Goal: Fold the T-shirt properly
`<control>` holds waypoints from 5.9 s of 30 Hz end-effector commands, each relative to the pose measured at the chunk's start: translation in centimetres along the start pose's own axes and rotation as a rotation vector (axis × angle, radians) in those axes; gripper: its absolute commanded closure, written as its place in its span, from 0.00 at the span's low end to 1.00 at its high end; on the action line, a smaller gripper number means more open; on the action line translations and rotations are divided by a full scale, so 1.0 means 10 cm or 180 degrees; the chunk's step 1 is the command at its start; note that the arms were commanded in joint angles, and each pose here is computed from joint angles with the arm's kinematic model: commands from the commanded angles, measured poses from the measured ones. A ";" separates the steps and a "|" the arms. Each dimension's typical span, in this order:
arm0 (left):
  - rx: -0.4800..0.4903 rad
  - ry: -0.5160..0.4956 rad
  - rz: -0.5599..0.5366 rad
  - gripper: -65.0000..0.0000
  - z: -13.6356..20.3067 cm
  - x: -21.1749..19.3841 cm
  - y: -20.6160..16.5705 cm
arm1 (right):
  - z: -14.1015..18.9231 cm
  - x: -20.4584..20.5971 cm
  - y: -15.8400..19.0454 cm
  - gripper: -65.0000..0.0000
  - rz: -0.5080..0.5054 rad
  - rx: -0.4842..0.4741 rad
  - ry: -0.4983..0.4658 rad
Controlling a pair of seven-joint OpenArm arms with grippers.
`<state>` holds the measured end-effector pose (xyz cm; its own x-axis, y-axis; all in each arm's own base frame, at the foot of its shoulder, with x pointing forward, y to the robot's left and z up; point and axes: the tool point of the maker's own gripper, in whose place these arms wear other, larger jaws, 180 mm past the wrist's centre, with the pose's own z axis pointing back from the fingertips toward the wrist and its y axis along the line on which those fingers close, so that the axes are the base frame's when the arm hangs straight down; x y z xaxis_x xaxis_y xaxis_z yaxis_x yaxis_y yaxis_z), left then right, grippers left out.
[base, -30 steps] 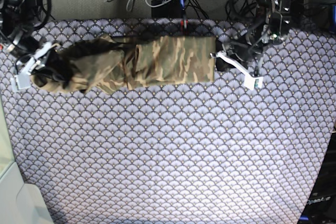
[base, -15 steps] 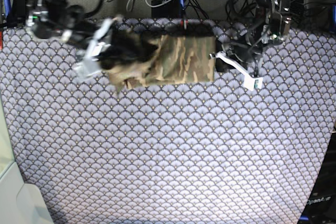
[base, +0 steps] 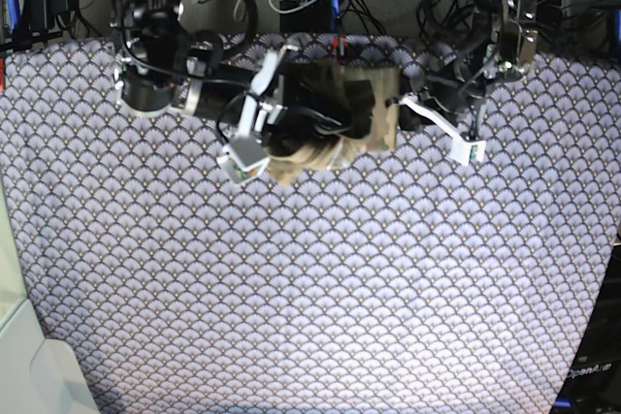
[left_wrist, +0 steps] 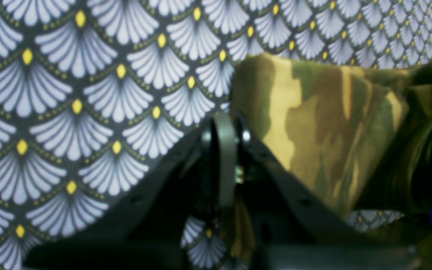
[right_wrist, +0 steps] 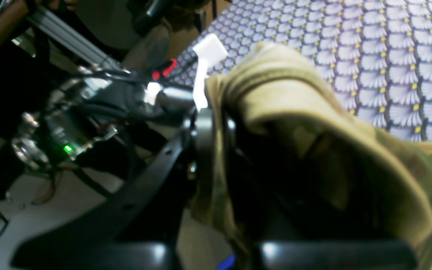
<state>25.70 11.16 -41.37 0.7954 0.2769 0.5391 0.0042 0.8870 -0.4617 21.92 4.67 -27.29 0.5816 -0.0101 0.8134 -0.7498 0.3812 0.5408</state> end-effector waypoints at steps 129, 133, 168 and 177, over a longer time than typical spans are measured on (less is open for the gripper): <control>0.0258 -0.0372 0.0103 0.99 0.28 0.32 0.35 | 1.66 -0.11 -1.28 0.32 -0.0879 -0.2529 0.0457; 0.0263 -0.0370 0.0107 0.99 0.28 0.32 0.35 | 1.46 -0.12 -1.20 0.32 -0.0825 -0.2344 0.0517; 0.0267 -0.0391 0.0103 0.99 0.28 0.35 0.35 | 0.96 -0.05 -0.99 0.32 -0.1032 -0.1953 0.0225; 0.0273 -0.0381 0.0102 0.99 0.28 0.34 0.36 | 0.98 -0.04 -1.00 0.32 -0.1035 -0.1967 0.0214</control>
<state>26.04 16.02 -40.13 0.7377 0.3457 0.5799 -0.0903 0.9017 -0.4228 25.56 -8.11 -31.98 0.8025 -0.1569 0.5756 -0.2102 0.8286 0.5189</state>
